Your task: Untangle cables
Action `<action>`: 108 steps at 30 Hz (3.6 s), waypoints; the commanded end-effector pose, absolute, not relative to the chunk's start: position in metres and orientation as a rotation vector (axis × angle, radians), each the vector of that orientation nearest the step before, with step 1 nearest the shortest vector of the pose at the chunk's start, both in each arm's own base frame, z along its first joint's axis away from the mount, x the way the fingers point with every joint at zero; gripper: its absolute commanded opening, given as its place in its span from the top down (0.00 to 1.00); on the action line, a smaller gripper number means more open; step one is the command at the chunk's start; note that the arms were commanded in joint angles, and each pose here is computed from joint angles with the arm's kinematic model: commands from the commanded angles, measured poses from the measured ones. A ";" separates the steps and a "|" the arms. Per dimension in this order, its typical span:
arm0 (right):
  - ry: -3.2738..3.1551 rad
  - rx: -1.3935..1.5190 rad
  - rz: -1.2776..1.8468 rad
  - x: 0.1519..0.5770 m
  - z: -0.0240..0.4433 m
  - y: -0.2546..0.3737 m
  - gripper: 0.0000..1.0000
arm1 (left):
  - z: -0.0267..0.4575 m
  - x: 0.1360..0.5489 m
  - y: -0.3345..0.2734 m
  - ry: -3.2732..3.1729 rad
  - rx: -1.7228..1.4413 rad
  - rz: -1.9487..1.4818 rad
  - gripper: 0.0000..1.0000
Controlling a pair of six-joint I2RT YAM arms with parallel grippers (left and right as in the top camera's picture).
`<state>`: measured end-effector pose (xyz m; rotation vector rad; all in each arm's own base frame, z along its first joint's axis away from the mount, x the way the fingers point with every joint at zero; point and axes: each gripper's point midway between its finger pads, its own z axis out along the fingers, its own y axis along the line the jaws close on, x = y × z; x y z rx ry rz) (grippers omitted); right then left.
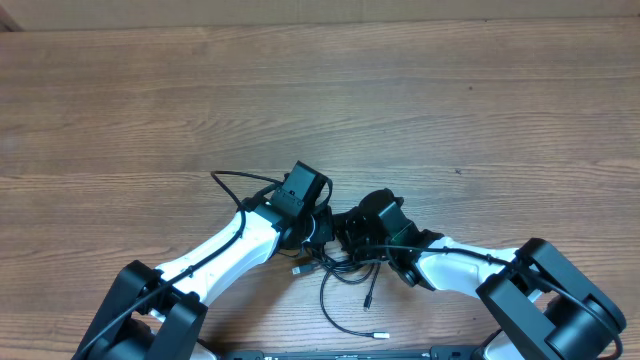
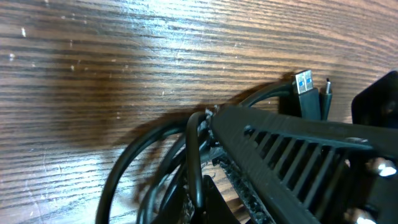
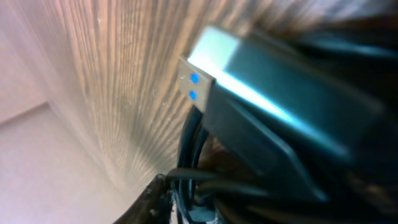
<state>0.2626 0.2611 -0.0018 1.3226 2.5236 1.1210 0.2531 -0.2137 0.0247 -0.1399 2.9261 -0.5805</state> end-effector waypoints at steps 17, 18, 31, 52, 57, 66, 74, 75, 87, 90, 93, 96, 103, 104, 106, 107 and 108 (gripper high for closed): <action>2.636 0.794 1.331 0.267 0.029 0.247 0.96 | 0.015 0.266 -0.175 2.902 -0.440 -0.401 0.96; 2.607 0.768 1.389 0.271 0.042 0.248 0.96 | 0.015 0.267 -0.174 2.901 -0.444 -0.400 0.96; 2.140 0.729 1.364 0.348 0.111 0.212 0.96 | 0.026 0.264 -0.219 2.854 0.006 -0.569 0.96; 2.384 1.145 0.616 0.306 0.006 0.126 0.88 | 0.077 0.275 -0.222 2.703 -0.040 -0.654 0.96; 2.394 1.117 0.608 0.306 0.006 0.126 0.87 | 0.103 0.280 -0.196 2.613 -0.175 -0.543 0.96; 2.390 1.119 0.600 0.306 0.006 0.125 0.87 | 0.169 0.270 -0.096 2.388 -0.423 -0.299 0.96; 2.389 1.118 0.601 0.306 0.006 0.125 0.87 | 0.200 0.237 -0.028 2.232 -0.737 -0.289 0.96; 2.390 1.119 0.600 0.306 0.006 0.125 0.87 | 0.202 0.234 -0.023 2.212 -0.762 -0.284 0.96; 2.396 1.121 0.593 0.305 0.005 0.124 0.87 | 0.229 0.211 0.037 1.991 -0.976 -0.189 0.96; 2.401 1.124 0.588 0.304 0.004 0.124 0.87 | 0.245 0.210 0.048 1.950 -0.968 -0.149 0.96; 2.400 1.124 0.589 0.304 0.004 0.124 0.87 | 0.272 0.207 0.060 1.876 -0.965 -0.124 0.96; 2.400 1.124 0.589 0.304 0.004 0.124 0.87 | 0.308 0.203 0.068 1.787 -0.945 -0.109 0.96; 2.397 1.123 0.591 0.304 0.004 0.124 0.87 | 0.393 0.185 0.073 1.600 -0.834 -0.093 0.96; 2.396 1.123 0.590 0.304 0.004 0.124 0.87 | 0.402 0.182 0.073 1.578 -0.823 -0.089 0.96; 2.395 1.124 0.587 0.305 0.004 0.123 0.87 | 0.416 0.175 0.075 1.538 -0.825 -0.080 0.96; 2.394 1.124 0.585 0.305 0.004 0.123 0.87 | 0.423 0.172 0.077 1.514 -0.829 -0.073 0.96; 2.394 1.125 0.583 0.305 0.004 0.123 0.87 | 0.429 0.170 0.078 1.493 -0.830 -0.070 0.96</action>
